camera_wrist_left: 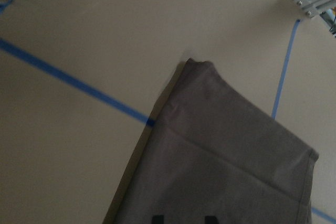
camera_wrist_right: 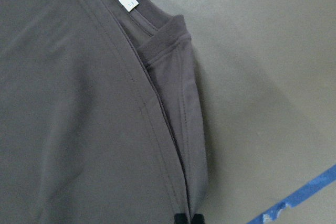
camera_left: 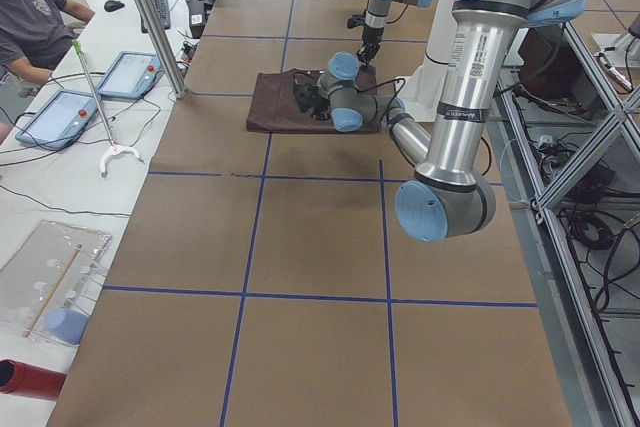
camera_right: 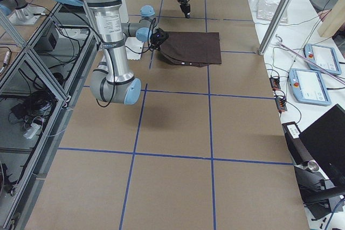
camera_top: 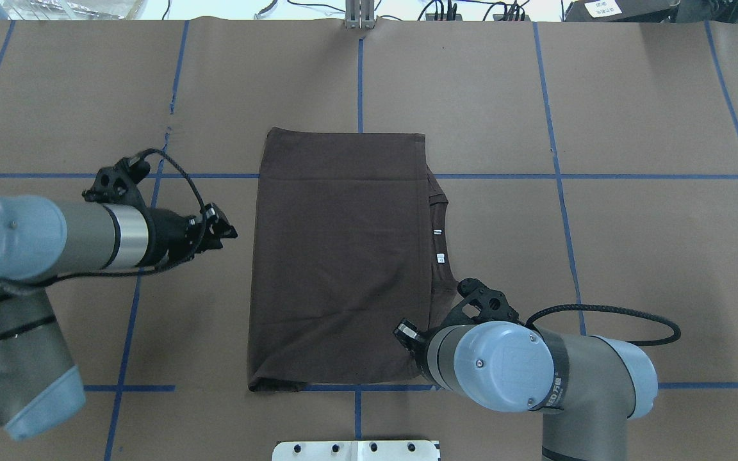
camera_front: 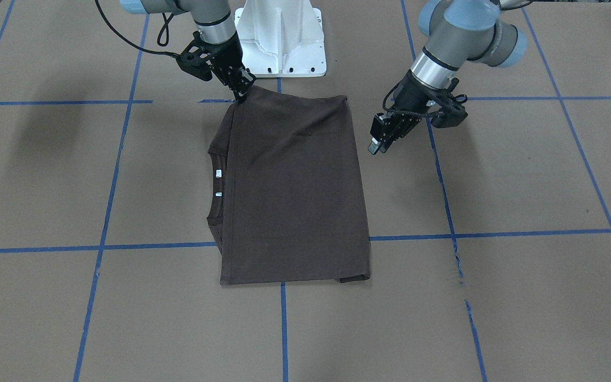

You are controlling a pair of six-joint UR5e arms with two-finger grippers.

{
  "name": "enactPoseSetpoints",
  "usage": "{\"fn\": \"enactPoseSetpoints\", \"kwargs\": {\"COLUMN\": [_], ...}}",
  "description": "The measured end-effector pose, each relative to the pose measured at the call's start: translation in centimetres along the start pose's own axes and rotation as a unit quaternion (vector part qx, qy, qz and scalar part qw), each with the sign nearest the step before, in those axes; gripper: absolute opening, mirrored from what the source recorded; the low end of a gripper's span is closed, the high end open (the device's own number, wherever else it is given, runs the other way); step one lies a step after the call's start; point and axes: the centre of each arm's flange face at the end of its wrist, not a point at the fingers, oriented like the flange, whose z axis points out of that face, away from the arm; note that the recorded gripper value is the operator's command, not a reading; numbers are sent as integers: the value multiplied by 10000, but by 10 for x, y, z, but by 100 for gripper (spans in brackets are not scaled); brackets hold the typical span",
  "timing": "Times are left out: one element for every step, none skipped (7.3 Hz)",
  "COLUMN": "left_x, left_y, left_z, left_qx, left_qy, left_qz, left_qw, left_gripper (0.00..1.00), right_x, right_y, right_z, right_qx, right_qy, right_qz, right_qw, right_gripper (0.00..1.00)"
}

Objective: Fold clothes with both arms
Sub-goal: 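Lower the left gripper to the shirt's other near corner and grip it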

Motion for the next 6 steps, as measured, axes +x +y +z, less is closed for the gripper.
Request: {"fn": "enactPoseSetpoints", "kwargs": {"left_x": [-16,-27,-34,-36,-35,-31], "left_y": [43,78,106,126,141,155], "left_z": [3,9,14,18,23,28], "left_qx": [-116,-258,-410,-530,-616,-675], "left_qy": [-212,-410,-543,-626,-692,-785], "left_qz": [-166,-331,-460,-523,-528,-500], "left_qw": [9996,9983,9966,9953,9943,9934], "left_gripper": [43,43,44,49,49,49], "right_x": [3,4,4,4,4,4], "right_y": [0,-1,0,0,0,0], "right_z": [0,-1,-1,-1,-1,-2], "right_qx": [1,0,-3,-7,-12,-17], "right_qy": [18,25,26,27,25,23], "right_qz": [-8,-9,-11,-13,-16,-18], "right_qw": [10000,10000,10000,10000,10000,10000], "right_gripper": [0,0,0,0,0,0]}}
